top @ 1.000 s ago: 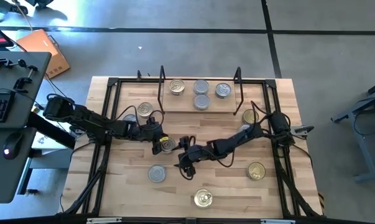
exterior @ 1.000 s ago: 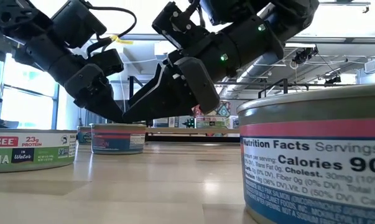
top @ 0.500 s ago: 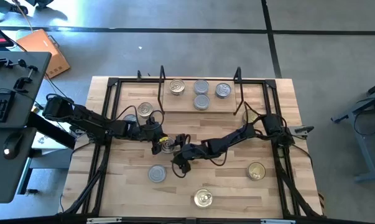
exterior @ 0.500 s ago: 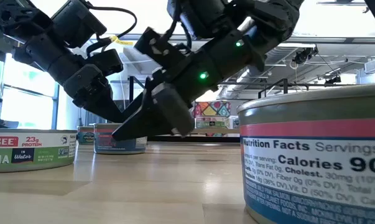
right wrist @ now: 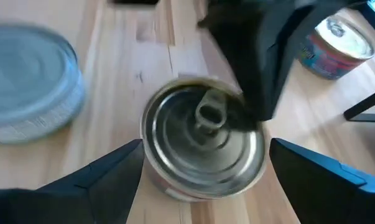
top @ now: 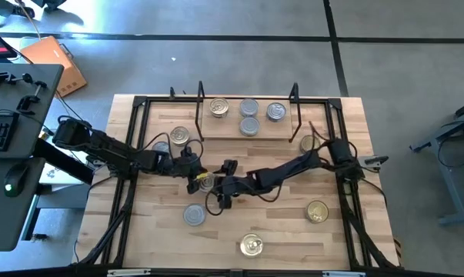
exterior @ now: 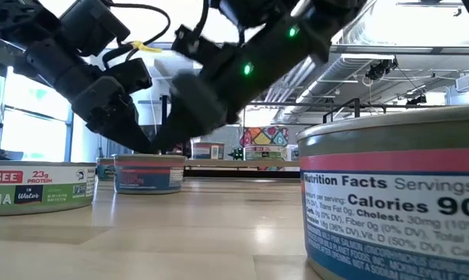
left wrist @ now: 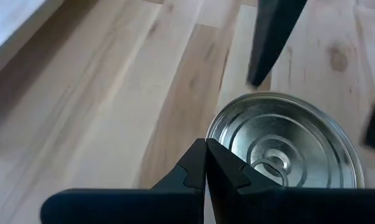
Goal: Stack canned seafood by type on shelf
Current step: Put the blue-pink tuna can on the shelf aligned with the other blue-pink tuna can
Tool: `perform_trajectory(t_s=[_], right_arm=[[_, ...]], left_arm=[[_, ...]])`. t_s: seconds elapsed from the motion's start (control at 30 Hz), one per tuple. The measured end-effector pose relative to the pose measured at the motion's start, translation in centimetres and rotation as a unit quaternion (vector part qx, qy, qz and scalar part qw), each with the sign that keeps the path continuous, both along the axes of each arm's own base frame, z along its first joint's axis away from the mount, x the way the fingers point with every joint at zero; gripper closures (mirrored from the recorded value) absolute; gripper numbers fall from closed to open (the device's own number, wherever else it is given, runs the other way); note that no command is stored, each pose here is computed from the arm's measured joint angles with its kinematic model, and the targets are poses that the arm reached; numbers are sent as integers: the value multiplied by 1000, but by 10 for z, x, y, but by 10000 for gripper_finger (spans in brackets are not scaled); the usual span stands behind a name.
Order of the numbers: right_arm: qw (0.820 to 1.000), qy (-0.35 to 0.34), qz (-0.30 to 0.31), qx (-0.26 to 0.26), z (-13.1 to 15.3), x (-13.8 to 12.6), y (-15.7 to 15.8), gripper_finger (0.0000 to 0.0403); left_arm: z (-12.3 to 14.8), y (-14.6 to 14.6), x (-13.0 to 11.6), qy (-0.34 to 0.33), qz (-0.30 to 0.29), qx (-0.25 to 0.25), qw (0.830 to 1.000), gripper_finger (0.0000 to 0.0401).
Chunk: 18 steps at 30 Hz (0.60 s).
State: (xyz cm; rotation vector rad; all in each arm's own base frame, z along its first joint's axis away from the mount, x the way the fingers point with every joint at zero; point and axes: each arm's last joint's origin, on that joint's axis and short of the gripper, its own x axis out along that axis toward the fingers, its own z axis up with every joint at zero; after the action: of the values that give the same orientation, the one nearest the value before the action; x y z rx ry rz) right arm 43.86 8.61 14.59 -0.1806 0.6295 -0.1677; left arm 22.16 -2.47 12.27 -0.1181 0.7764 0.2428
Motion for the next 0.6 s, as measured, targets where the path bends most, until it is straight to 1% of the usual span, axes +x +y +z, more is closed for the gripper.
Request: perform_trajectory(t_s=[0.1, 0.2, 0.33, 0.4, 0.5, 0.6], right_arm=[[1000, -9, -1, 22, 6, -8, -1, 64], [999, -16, 0, 44, -5, -17, -3, 64], [995, -36, 23, 88, -17, -23, -3, 64], [995, -26, 20, 94, -23, -27, -3, 64], [994, -29, 9, 103, -30, -25, -3, 64], [993, -54, -6, 105, -33, -19, -3, 64]], left_arm=[[0, -3, 0, -1, 0, -6, 1000, 401], [0, -7, -1, -7, 3, 0, 1000, 401], [8, -10, 0, -36, -4, 15, 999, 401], [14, -11, -2, -42, -12, 19, 999, 401], [31, -12, -1, -66, -16, 22, 997, 401], [37, -11, -9, -52, -14, 25, 998, 401]])
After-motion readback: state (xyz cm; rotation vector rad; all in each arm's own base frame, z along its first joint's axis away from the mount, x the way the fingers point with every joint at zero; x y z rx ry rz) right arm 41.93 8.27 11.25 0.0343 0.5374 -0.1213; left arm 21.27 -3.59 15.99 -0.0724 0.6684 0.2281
